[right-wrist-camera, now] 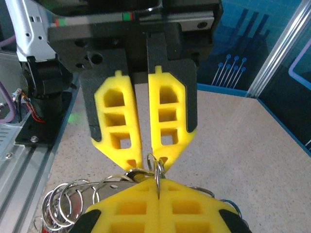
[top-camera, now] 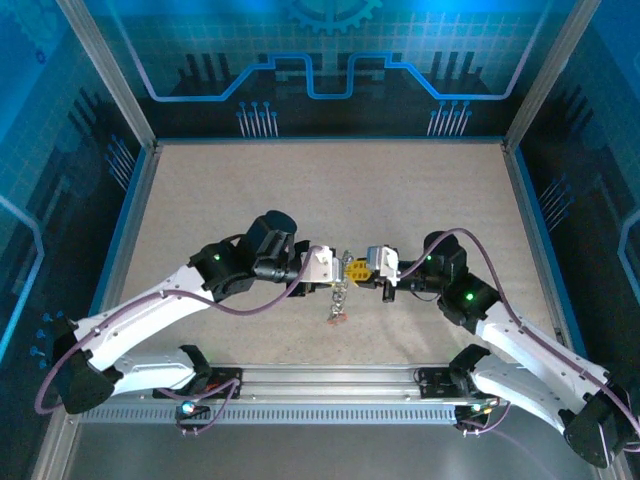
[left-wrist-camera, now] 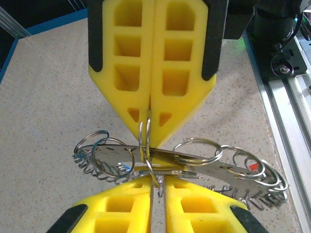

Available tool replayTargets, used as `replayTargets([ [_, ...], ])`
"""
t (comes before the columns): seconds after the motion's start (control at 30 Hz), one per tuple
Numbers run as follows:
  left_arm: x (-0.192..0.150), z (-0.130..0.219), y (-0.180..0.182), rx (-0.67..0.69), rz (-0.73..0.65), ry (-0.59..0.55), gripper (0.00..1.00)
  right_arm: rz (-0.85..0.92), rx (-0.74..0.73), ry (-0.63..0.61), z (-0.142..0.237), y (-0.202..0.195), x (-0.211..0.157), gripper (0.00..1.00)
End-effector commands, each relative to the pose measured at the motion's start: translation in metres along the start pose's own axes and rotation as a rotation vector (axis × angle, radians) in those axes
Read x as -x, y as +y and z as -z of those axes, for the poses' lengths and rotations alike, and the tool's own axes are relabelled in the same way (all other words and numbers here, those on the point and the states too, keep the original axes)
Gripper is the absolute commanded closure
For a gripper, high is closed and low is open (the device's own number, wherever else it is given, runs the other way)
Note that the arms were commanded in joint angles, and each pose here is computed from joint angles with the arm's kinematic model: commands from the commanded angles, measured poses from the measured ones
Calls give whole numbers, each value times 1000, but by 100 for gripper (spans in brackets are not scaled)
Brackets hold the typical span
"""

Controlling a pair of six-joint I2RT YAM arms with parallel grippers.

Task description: Put the keys on the keyring

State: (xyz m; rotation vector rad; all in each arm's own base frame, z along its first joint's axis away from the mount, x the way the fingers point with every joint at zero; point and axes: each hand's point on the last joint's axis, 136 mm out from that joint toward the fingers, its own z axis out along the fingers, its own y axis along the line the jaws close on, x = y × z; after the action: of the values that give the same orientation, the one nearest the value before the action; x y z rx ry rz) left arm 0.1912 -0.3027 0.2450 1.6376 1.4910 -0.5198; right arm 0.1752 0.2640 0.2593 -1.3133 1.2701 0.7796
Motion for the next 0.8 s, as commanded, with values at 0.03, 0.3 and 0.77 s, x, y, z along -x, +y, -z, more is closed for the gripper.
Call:
replayTargets([
  [0.03,21,8,4,40,-26,-96,86,43,18,-79,4,2,20,100],
  [0.3,19,12,8,78,-45,-89,100,39,-26,-109,5,-6,27,100],
  [0.77,-2,-7,0,42,-19,-54,92,-20,-78,-202,7,-16,45,100],
])
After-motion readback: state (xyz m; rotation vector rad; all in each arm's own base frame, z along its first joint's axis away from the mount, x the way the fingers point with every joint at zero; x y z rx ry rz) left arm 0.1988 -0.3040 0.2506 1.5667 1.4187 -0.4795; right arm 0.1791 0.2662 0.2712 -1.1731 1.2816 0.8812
